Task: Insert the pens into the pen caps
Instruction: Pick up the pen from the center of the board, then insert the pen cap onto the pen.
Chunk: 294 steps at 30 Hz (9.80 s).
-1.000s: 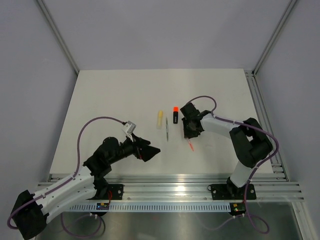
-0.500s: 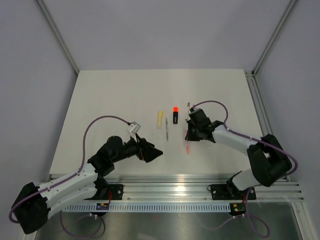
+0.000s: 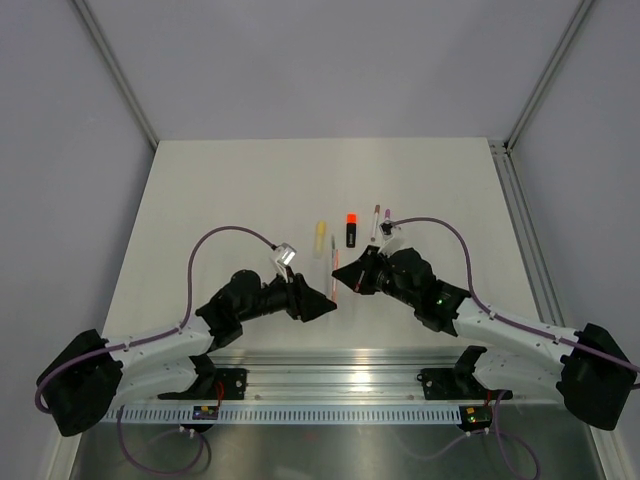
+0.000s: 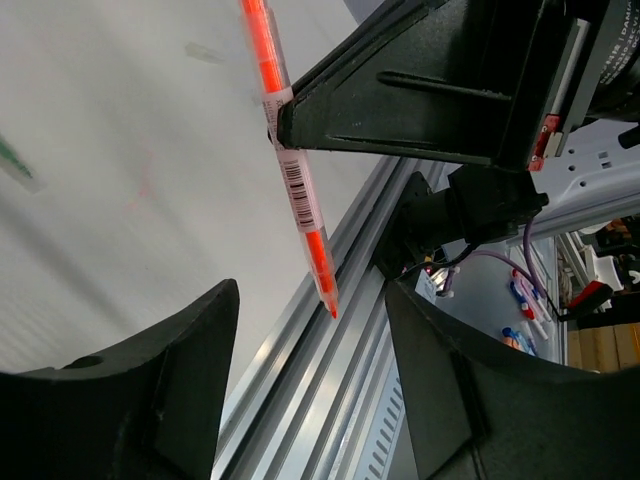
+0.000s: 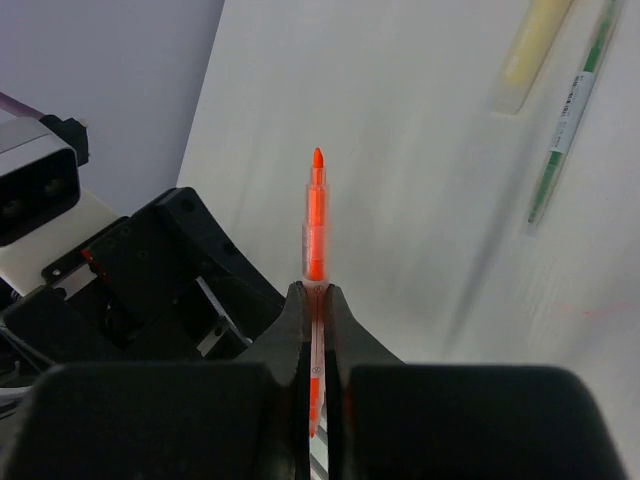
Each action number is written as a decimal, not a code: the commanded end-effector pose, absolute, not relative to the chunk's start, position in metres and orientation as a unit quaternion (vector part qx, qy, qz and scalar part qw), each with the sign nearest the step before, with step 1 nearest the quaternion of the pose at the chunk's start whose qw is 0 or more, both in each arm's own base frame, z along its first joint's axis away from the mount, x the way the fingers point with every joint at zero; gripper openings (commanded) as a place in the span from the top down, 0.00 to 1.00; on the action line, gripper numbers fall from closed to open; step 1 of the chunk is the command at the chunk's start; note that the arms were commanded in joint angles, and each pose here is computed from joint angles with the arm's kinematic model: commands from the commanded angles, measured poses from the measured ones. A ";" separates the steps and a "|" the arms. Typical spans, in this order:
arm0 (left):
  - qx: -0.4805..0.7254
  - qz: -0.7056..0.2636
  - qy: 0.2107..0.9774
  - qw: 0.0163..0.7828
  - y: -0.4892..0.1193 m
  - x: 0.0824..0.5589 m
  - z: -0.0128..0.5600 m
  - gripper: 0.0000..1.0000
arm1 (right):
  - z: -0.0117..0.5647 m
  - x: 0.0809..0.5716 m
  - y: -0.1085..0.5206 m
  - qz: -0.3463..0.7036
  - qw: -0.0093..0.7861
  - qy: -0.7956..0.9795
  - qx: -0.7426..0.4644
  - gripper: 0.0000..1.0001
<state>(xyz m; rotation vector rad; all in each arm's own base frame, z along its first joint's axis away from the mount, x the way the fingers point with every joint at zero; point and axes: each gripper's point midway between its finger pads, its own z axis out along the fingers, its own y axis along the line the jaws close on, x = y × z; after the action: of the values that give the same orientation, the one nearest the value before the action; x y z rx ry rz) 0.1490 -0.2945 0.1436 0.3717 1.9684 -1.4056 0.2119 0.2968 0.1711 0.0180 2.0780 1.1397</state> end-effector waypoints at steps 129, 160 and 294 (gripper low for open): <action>0.193 -0.572 0.617 0.505 -0.239 0.111 0.242 1.00 | 0.012 0.296 0.115 -0.030 0.113 0.985 0.130 0.64; 0.192 -0.562 0.628 0.503 -0.241 0.116 0.236 1.00 | 0.047 0.138 0.209 0.111 0.089 0.988 0.058 0.60; 0.196 -0.558 0.641 0.489 -0.247 0.118 0.225 1.00 | 0.044 0.267 0.166 0.021 0.199 0.978 0.058 0.99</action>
<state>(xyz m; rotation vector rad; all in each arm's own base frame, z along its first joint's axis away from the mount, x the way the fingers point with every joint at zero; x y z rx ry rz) 0.1175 -0.2453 0.2131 0.4675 1.6217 -1.3454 0.2571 0.1645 0.0246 0.2106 2.8003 0.0479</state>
